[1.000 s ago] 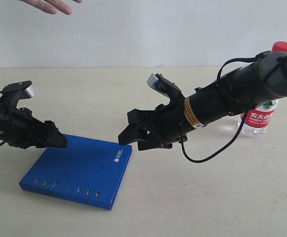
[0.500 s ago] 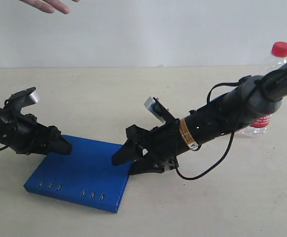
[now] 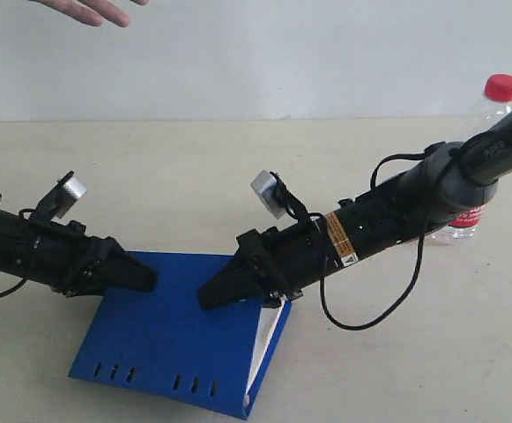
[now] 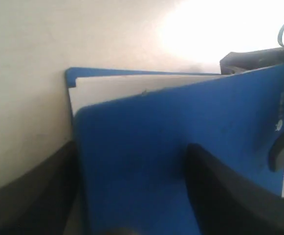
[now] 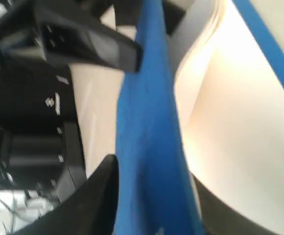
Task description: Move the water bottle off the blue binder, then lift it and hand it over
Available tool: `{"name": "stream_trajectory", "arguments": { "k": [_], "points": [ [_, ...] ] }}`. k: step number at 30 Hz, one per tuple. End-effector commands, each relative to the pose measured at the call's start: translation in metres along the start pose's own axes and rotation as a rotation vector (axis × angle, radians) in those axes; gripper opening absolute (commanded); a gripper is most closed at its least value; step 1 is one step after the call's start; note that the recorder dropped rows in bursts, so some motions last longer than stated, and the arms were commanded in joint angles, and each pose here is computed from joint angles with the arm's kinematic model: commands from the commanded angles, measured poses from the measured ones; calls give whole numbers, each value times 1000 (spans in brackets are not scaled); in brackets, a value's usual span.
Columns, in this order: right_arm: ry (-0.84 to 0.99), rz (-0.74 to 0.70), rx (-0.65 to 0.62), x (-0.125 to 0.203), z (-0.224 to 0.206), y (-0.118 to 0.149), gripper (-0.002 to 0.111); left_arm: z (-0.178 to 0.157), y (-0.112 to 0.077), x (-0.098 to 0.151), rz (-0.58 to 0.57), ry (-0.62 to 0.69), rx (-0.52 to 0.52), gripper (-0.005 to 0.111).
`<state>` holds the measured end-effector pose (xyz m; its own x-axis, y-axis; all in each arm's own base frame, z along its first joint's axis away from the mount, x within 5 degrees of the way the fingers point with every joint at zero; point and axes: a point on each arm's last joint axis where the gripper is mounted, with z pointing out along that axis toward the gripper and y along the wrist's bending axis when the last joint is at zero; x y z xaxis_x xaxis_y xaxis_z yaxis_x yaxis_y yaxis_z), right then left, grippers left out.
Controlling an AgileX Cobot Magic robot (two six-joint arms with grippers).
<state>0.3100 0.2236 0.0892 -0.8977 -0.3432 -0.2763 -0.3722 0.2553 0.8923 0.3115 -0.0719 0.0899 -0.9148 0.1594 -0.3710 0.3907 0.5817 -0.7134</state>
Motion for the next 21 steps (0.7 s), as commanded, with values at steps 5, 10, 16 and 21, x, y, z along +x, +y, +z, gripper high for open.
{"name": "stream_trajectory", "arguments": {
  "k": [5, 10, 16, 21],
  "points": [
    [77, -132, -11, 0, -4, 22, 0, -1, -38, -11, 27, -88, 266, 54],
    [-36, -228, 17, -18, -45, 59, 0, -34, -58, -25, 118, -180, 229, 50],
    [-186, -161, 68, -29, -102, 71, 0, -73, -84, -34, 238, -278, 155, 50],
    [-249, -137, 94, -31, -127, 65, 0, -84, -105, -29, 301, -228, 176, 50]
  ]
}}
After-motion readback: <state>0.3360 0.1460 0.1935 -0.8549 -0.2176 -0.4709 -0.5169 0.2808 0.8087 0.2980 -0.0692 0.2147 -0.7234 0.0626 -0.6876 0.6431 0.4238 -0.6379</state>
